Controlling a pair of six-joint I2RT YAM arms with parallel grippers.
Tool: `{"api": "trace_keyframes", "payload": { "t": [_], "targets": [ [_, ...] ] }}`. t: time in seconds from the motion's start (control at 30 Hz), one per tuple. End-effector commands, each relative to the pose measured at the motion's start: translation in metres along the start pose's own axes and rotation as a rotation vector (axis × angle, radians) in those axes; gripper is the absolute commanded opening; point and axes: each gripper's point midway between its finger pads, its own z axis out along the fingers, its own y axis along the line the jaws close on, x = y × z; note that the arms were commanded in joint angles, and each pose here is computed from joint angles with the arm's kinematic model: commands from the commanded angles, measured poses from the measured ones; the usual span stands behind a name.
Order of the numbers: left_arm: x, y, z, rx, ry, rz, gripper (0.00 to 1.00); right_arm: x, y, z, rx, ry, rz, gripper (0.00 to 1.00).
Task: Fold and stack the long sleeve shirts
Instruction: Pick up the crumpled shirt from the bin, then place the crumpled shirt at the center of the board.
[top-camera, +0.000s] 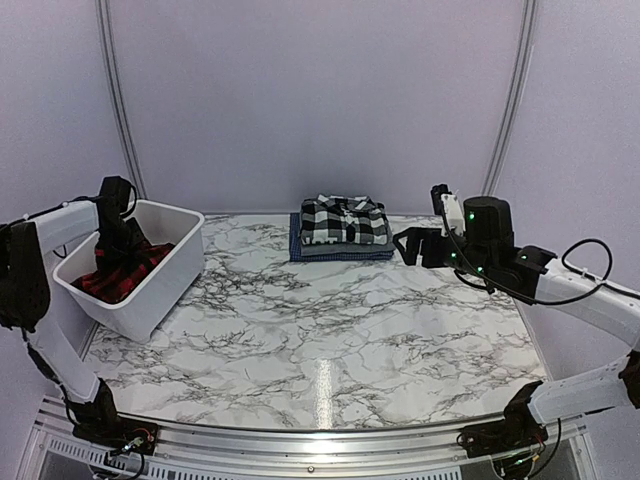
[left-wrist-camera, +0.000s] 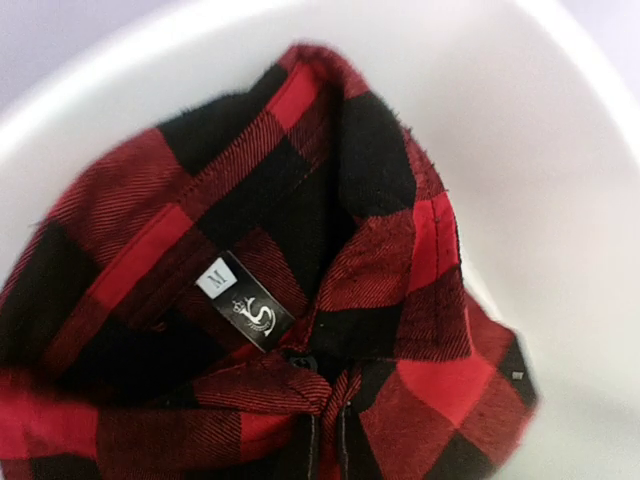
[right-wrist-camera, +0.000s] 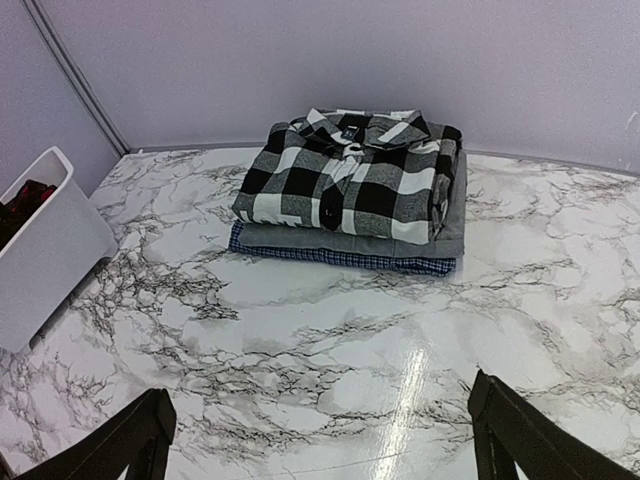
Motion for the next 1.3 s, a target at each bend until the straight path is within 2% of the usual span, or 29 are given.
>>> {"api": "trace_keyframes", "payload": {
  "t": [0.0, 0.1, 0.23, 0.47, 0.63, 0.77, 0.9, 1.07, 1.27],
  "targets": [
    [-0.049, -0.024, -0.062, 0.105, -0.176, 0.024, 0.0, -0.025, 0.008, -0.002, -0.021, -0.048, 0.025, 0.99],
    [-0.063, -0.036, -0.087, 0.16, -0.228, 0.03, 0.0, -0.027, 0.009, 0.002, -0.018, -0.04, 0.029, 0.98],
    [-0.074, -0.071, -0.133, 0.268, -0.309, 0.096, 0.0, -0.03, 0.01, 0.006, -0.013, -0.032, 0.036, 0.98],
    [-0.102, -0.143, -0.233, 0.536, -0.47, 0.208, 0.0, -0.04, 0.009, 0.008, 0.005, -0.049, 0.05, 0.98],
    [-0.105, -0.188, -0.31, 0.749, -0.582, 0.286, 0.0, -0.047, 0.009, 0.009, 0.019, -0.051, 0.049, 0.98],
    [-0.09, -0.22, -0.369, 0.922, -0.648, 0.358, 0.0, -0.055, 0.006, 0.004, 0.043, -0.072, 0.041, 0.99],
    [-0.071, -0.244, -0.409, 1.039, -0.676, 0.409, 0.0, -0.062, 0.004, -0.001, 0.055, -0.091, 0.035, 0.99],
    [-0.031, -0.276, -0.438, 1.16, -0.647, 0.476, 0.0, -0.069, 0.001, -0.008, 0.082, -0.107, 0.025, 0.99],
    [0.034, -0.315, -0.465, 1.294, -0.571, 0.56, 0.0, -0.076, -0.011, -0.022, 0.148, -0.129, 0.009, 0.98]
  ]
}}
